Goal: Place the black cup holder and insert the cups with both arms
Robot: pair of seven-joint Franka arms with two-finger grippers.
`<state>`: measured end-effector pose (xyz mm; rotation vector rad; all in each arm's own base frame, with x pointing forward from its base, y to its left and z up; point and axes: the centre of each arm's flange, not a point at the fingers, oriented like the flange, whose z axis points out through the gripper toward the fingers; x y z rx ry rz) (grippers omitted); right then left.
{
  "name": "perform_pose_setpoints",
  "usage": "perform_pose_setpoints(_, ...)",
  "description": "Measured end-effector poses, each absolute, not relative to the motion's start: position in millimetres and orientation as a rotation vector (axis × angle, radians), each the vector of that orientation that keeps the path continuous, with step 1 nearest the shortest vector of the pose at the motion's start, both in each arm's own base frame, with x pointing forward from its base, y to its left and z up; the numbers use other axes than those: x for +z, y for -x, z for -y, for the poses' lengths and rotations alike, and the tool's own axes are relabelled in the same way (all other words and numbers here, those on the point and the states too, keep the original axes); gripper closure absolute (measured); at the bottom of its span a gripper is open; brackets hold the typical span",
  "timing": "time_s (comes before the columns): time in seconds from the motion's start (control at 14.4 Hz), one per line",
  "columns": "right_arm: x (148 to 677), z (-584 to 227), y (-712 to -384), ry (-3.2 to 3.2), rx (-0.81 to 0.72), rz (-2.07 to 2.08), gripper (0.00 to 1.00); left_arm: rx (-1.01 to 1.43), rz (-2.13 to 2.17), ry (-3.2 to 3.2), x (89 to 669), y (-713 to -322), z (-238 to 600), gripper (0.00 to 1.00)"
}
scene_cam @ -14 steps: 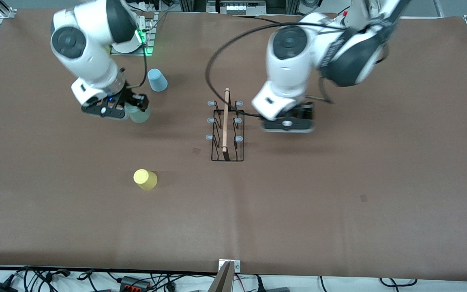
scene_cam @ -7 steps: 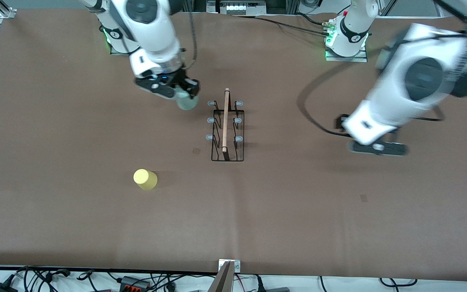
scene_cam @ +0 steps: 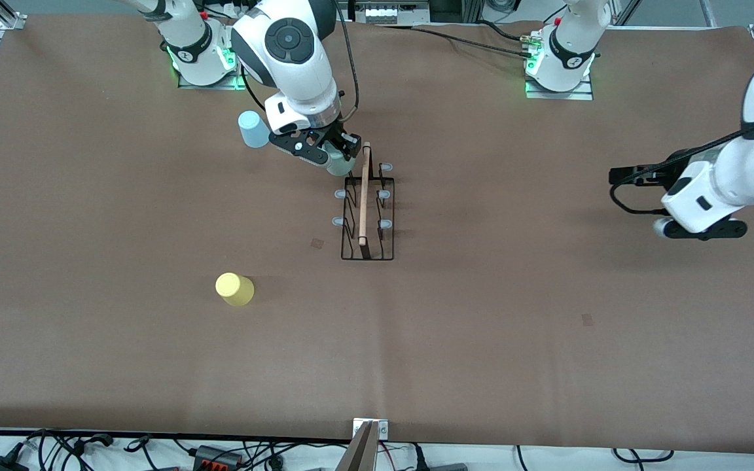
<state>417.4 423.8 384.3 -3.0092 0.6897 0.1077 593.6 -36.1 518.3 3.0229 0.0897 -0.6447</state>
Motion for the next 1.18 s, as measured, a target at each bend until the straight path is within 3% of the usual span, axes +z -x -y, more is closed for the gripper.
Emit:
perform_pose_setpoints(0.14, 383, -424, -418, 3.01, 0.111, -0.69, 0.33, -0.603, -0.096, -3.026, 530, -593, 23, 0.0)
perform_pose_setpoints(0.42, 378, -424, -418, 3.015, 0.122, -0.691, 0.3, -0.29, -0.055, -3.111, 579, -592, -4, 0.0)
perform_pose_setpoints(0.7, 387, -418, -430, 3.008, 0.097, -0.649, 0.0, -0.136, -0.071, -3.169, 588, -566, -4, 0.0)
perform_pose_setpoints(0.91, 406, -374, -465, 3.03, 0.058, -0.535, 0.0, -0.018, -0.07, -3.135, 581, -560, 1, 0.0)
perform_pose_setpoints(1.18, 406, -241, -542, 3.099, 0.043, -0.211, 0.0, -0.022, -0.053, -3.134, 578, -557, 7, 0.0)
